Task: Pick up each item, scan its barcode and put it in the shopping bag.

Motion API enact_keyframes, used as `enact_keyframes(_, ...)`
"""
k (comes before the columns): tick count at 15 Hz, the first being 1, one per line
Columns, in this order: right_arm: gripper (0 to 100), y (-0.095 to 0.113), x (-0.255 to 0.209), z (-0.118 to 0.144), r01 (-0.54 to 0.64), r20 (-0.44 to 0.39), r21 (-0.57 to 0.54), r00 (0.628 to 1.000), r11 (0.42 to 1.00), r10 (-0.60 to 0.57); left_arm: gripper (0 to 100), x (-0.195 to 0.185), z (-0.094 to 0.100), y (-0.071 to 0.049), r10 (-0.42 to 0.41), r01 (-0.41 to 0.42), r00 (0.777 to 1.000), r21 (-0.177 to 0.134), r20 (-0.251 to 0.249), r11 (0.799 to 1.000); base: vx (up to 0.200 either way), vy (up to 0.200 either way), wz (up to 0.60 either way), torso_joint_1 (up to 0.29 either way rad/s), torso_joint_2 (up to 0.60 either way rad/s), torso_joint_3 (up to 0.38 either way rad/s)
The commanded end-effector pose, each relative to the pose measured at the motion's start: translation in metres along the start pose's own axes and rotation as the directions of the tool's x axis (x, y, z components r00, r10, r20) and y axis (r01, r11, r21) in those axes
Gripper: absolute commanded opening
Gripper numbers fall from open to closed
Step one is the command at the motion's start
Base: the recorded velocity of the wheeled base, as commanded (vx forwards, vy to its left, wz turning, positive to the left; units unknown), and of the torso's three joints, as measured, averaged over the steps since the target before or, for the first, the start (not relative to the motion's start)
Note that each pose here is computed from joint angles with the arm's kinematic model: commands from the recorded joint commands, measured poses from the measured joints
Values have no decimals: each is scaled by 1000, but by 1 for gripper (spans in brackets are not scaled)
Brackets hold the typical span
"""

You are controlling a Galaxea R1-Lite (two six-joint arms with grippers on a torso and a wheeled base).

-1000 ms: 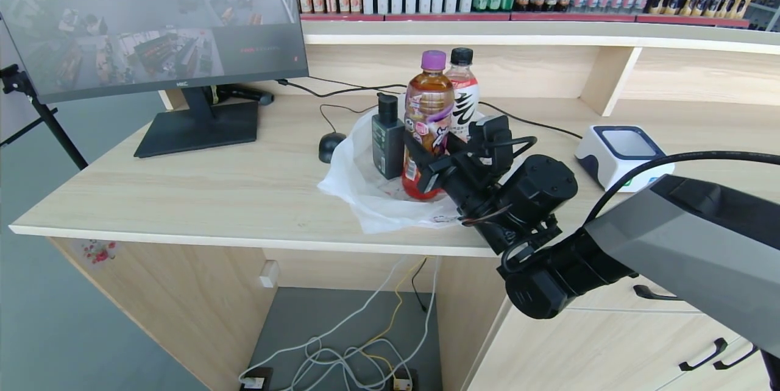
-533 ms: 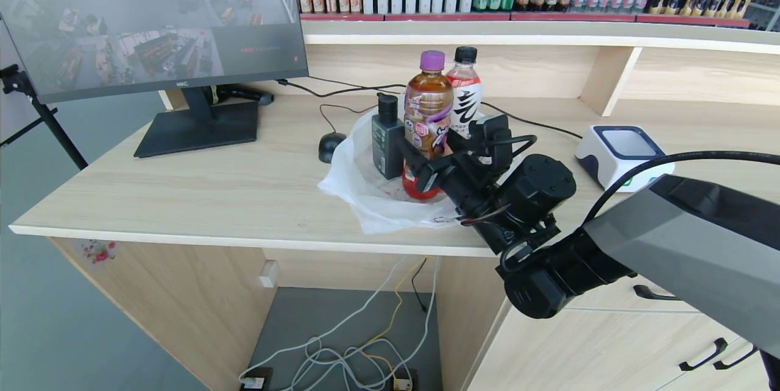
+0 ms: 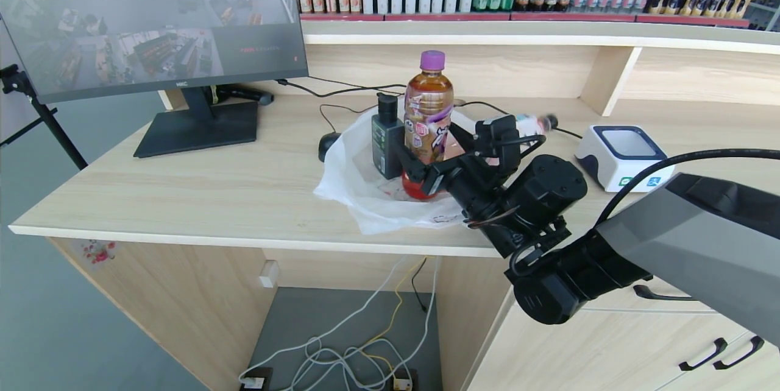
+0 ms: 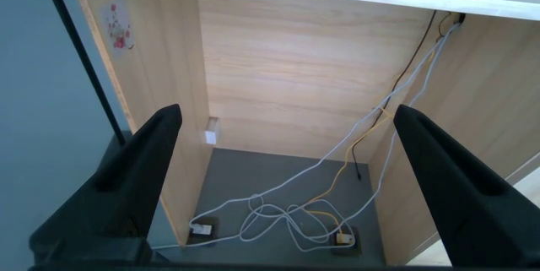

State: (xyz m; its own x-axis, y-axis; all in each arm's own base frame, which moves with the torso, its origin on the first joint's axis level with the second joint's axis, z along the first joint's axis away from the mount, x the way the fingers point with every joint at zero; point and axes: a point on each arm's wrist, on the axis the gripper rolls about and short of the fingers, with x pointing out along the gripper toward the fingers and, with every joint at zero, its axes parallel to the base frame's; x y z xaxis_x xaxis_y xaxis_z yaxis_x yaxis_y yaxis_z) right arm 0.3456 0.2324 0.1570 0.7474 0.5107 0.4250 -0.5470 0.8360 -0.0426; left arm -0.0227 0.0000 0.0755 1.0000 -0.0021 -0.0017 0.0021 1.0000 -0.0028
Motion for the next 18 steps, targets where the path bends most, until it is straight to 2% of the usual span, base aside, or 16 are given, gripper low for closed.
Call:
enact_keyframes(1,100,3,-1,4,-8,5,3,1000,1000,8,100,0,0,0,1,-1,1000,0,0,1000,0,0,0,0,0,0)
enact_keyframes(10,100,4,-4,7,-11,0,4,1000,1000,11,100,0,0,0,-1,1,1000,0,0,1000,0,0,0,0,0,0)
enact_keyframes(18,100,2,-40,45,-11,-32,1,999,1000,11,100,0,0,0,1,-1,1000,0,0,1000,0,0,0,0,0,0)
